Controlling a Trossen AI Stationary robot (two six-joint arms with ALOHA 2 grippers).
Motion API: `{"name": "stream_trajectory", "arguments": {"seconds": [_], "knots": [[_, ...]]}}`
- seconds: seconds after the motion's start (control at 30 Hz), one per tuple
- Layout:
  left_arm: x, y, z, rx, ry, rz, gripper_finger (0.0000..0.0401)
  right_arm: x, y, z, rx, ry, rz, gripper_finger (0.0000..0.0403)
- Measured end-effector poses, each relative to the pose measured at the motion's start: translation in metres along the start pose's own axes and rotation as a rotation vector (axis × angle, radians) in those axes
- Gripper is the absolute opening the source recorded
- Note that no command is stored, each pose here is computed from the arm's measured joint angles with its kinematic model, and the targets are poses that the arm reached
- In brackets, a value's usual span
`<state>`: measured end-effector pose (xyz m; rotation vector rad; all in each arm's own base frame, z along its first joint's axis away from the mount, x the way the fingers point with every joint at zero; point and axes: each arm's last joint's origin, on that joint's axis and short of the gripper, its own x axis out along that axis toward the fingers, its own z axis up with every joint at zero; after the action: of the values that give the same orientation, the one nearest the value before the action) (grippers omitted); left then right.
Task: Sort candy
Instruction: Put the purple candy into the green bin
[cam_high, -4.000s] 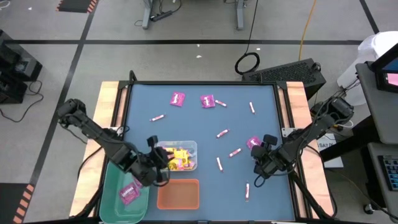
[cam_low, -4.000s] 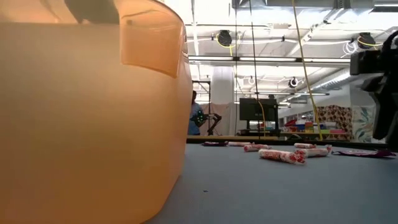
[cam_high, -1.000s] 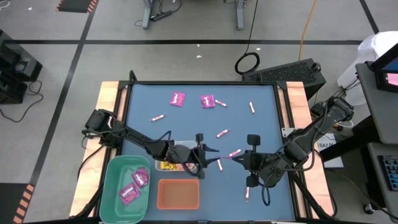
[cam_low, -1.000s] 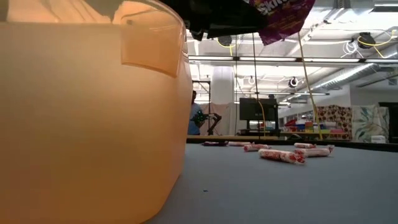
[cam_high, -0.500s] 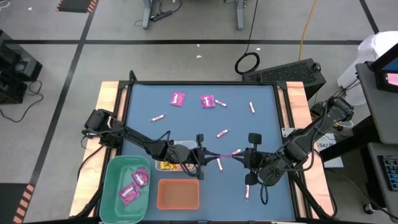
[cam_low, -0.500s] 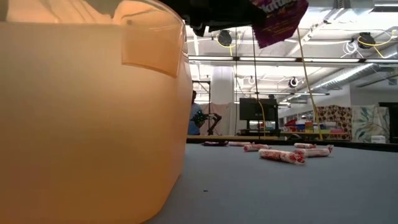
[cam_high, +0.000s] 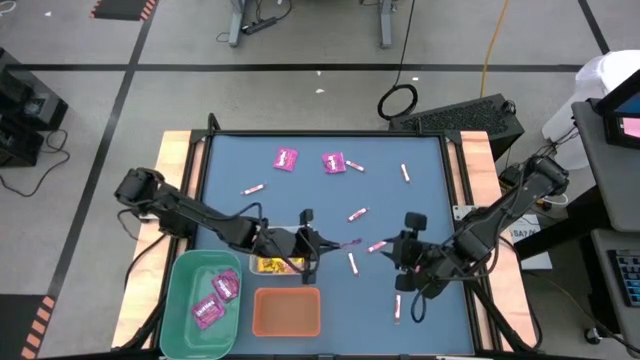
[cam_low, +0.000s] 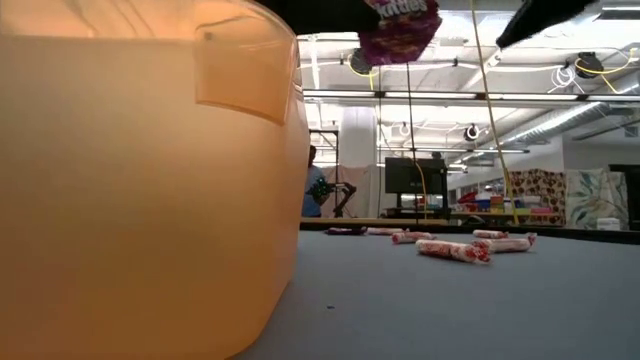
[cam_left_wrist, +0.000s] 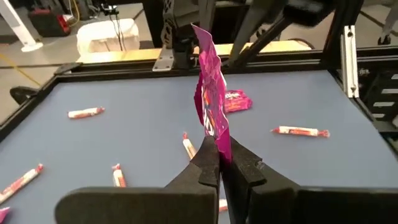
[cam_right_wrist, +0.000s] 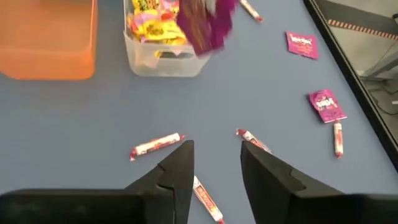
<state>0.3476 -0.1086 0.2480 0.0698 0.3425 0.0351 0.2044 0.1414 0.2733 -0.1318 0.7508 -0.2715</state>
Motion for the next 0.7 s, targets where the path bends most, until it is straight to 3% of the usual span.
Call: {"name": "stream_trajectory", "arguments": {"seconds": [0.13, 0.37, 0.7], "knots": [[-0.022, 0.001, 0.004, -0.010, 0.084, -0.011, 0.0008, 0.012, 0.003, -0.015, -0.033, 0.004, 0.000, 0.0121], [-0.075, 0.001, 0.024, -0.109, 0.105, -0.024, 0.0008, 0.025, 0.004, -0.034, -0.072, 0.027, 0.005, 0.0119], [-0.110, 0.001, 0.029, -0.212, 0.160, -0.067, 0.0008, 0.026, 0.008, -0.027, -0.158, -0.063, 0.000, 0.0119]]}}
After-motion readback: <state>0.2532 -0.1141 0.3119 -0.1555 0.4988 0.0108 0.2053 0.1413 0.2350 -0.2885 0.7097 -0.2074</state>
